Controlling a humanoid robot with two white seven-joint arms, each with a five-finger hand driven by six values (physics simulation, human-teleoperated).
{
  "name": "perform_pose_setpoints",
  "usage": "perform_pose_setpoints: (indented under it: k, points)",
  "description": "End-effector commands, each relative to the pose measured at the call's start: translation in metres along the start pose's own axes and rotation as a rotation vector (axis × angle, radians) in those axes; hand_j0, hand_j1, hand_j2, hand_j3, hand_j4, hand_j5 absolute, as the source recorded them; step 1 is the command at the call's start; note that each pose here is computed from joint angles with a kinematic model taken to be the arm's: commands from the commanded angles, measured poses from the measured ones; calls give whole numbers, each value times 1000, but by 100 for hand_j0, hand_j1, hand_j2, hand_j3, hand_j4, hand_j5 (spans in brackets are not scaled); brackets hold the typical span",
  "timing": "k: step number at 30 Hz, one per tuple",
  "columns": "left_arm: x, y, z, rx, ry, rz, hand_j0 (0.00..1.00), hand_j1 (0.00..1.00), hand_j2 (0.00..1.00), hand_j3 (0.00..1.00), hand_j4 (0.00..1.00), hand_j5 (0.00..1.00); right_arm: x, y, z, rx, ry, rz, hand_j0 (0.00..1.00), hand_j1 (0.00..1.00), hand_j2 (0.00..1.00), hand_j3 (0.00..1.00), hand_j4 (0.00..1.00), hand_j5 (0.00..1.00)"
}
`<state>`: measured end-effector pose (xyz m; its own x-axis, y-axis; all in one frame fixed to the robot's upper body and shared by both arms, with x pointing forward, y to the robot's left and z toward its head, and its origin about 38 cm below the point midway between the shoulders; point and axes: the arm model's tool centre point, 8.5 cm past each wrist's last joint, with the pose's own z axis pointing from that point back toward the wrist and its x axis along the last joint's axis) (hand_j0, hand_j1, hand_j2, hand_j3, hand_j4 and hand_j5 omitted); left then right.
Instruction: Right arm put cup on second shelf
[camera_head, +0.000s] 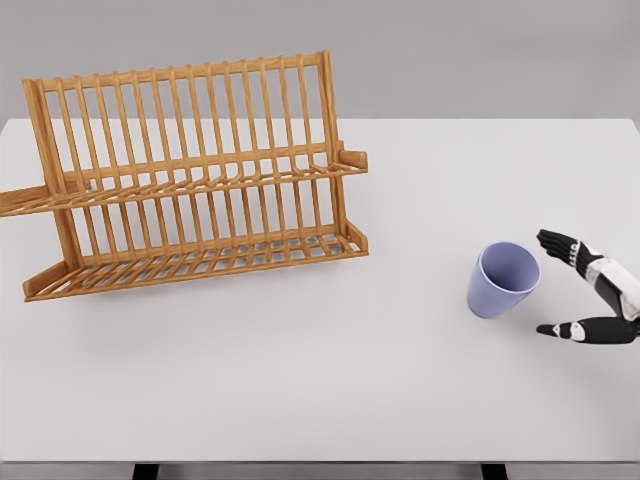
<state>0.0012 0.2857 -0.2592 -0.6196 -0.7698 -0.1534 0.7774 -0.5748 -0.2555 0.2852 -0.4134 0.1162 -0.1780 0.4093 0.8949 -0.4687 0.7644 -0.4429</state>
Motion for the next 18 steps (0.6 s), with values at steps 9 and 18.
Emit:
perform_pose_setpoints:
  k: [9, 18]
  points:
    - [0, 0, 0, -1, 0, 0, 100, 100, 100, 100, 100, 100, 2, 5, -9, -13, -28, -22, 100, 100, 100, 100, 100, 100]
    - [0, 0, 0, -1, 0, 0, 100, 100, 100, 100, 100, 100, 4, 15, -25, 9, -60, -41, 100, 100, 100, 100, 100, 100]
